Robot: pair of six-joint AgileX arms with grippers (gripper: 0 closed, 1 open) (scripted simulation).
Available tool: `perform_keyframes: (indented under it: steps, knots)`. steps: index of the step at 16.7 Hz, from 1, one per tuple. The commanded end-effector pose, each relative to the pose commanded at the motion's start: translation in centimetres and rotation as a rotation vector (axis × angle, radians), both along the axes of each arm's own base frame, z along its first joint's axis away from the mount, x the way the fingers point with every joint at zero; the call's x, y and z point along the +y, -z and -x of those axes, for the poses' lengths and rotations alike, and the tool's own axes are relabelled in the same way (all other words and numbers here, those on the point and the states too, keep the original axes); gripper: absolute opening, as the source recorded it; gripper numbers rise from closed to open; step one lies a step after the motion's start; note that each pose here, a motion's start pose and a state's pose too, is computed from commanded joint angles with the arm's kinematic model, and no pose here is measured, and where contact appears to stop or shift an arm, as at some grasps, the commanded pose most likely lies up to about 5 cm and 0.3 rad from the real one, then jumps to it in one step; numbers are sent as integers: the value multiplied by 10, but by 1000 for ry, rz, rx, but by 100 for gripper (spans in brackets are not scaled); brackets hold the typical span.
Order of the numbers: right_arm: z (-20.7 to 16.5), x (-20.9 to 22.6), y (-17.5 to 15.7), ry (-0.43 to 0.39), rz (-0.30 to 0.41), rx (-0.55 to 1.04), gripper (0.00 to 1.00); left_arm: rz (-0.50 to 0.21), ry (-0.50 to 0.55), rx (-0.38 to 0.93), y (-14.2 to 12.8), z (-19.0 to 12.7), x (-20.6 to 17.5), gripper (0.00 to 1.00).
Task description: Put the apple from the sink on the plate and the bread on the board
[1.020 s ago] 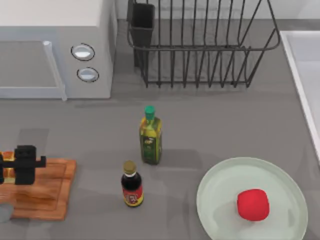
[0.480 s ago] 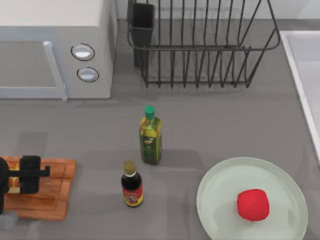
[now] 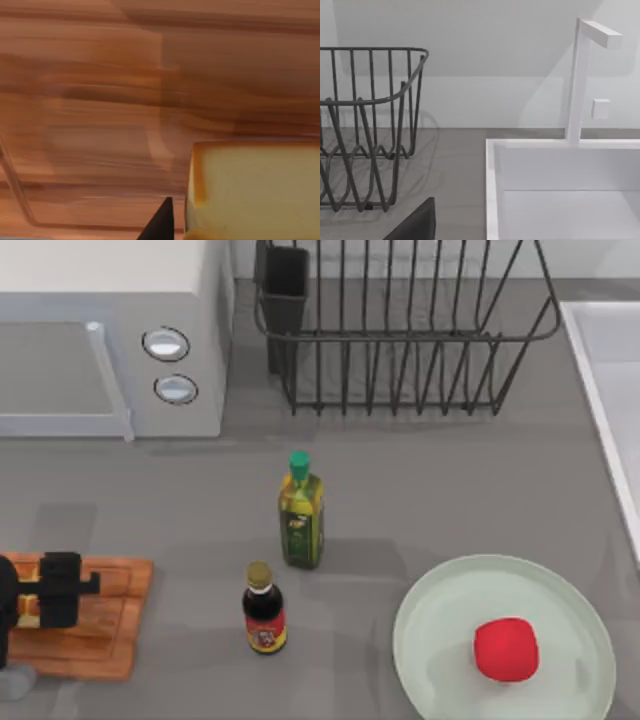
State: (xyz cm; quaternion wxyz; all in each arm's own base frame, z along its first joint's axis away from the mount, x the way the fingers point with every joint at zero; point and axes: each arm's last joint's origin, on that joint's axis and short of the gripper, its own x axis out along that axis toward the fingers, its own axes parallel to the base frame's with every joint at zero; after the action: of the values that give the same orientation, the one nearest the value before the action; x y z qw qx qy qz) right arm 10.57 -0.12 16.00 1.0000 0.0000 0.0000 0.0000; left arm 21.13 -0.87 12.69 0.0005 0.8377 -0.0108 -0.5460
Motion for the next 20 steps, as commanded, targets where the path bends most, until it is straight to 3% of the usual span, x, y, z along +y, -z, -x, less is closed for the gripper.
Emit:
perform_keyframes:
  steps: [6, 16, 20]
  knots:
    - [0, 0, 0, 0, 0, 0, 100, 0, 0, 0, 0, 0, 0, 98]
    - [0, 0, 0, 0, 0, 0, 100, 0, 0, -1, 0, 0, 0, 100]
    - [0, 0, 0, 0, 0, 0, 100, 36, -93, -82, -11, 6, 1, 100]
